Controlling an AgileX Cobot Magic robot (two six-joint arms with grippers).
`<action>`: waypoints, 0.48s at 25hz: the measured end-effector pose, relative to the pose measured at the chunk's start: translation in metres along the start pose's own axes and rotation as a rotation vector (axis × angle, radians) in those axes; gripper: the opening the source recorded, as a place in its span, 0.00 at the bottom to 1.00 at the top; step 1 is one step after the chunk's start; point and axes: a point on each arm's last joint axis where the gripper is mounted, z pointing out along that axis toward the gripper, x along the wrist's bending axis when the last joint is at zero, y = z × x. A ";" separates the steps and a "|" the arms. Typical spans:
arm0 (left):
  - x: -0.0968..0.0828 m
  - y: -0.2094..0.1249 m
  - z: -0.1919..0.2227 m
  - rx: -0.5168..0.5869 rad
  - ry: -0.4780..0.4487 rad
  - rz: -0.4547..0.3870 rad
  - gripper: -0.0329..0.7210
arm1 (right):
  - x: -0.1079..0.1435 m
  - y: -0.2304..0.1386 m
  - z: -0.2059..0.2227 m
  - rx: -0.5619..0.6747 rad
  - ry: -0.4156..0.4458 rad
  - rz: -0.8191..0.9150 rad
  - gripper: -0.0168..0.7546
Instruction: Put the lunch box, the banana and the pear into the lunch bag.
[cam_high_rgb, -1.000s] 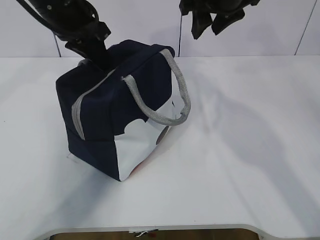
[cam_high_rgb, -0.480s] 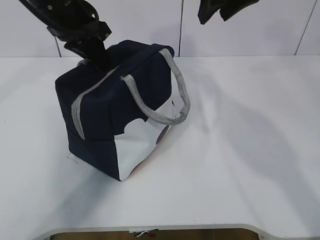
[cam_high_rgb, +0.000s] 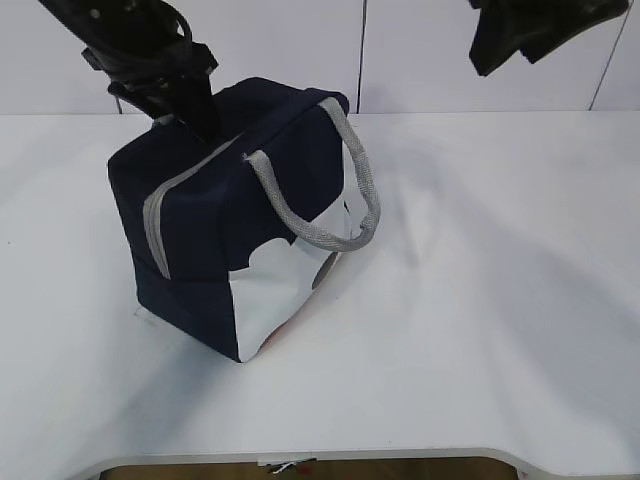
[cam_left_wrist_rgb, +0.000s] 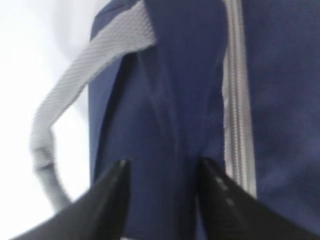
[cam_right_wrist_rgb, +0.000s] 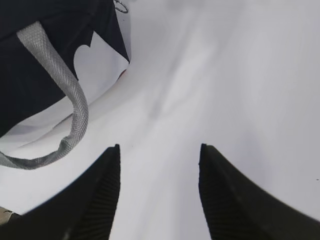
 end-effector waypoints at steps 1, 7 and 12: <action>-0.001 0.000 -0.003 -0.006 0.006 0.002 0.53 | -0.001 -0.004 -0.007 -0.009 -0.008 -0.004 0.56; -0.007 -0.002 -0.033 -0.061 0.047 0.024 0.62 | -0.002 -0.023 -0.041 -0.063 -0.028 -0.012 0.56; -0.013 -0.007 -0.061 -0.109 0.095 0.035 0.62 | -0.002 -0.039 -0.059 -0.084 -0.029 -0.013 0.56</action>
